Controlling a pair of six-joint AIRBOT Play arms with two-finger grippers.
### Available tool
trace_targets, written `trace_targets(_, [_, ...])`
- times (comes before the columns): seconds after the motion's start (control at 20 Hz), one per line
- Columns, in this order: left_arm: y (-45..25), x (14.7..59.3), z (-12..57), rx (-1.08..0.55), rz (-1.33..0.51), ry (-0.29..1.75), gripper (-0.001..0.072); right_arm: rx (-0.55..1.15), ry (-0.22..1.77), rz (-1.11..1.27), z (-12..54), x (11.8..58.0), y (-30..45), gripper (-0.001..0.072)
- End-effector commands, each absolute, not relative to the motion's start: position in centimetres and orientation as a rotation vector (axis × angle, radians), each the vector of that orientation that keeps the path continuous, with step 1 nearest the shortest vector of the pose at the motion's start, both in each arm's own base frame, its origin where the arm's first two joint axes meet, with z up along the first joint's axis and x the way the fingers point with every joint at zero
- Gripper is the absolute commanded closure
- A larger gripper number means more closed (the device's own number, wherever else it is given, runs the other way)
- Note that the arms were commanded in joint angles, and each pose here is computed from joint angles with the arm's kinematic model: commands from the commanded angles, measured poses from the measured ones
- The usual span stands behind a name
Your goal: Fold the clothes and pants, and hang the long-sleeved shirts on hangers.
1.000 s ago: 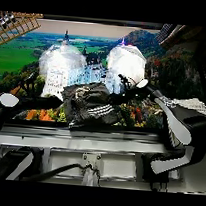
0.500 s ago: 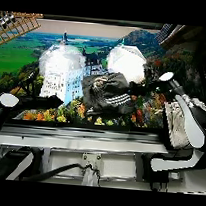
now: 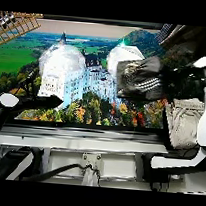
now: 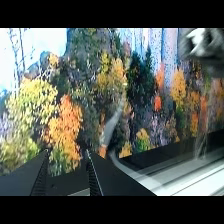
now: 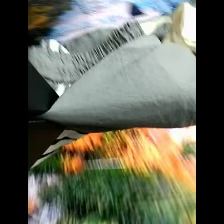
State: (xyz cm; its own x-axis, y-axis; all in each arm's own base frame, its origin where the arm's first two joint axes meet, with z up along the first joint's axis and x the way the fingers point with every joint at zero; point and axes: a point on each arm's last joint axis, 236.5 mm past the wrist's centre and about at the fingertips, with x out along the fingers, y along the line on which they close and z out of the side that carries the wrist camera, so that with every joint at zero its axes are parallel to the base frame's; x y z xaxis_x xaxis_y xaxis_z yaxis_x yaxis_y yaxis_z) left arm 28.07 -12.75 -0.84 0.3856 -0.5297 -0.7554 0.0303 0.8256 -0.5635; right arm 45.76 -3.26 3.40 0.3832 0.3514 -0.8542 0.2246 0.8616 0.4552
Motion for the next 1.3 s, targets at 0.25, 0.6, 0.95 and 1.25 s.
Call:
trace_targets(0.25, [-12.7, 28.2, -0.8, -0.51, -0.374, 1.123, 0.0457, 0.699, 1.126, -0.357, 11.6, 37.6, -16.5, 0.0688])
trace_targets(0.6, [-12.7, 28.3, -0.8, -0.509, -0.372, 1.12, 0.0457, 0.698, 1.172, -0.607, 16.1, 26.1, -19.7, 0.0688])
trace_targets(0.95, [-12.6, 28.2, -0.8, -0.488, -0.385, 1.115, 0.0457, 0.723, 1.106, -0.749, 18.9, 20.2, -21.3, 0.0688])
trace_targets(1.25, [-12.6, 28.3, -0.8, -0.476, -0.392, 1.111, 0.0457, 0.707, 1.16, -0.835, 18.2, 17.7, -22.3, 0.0686])
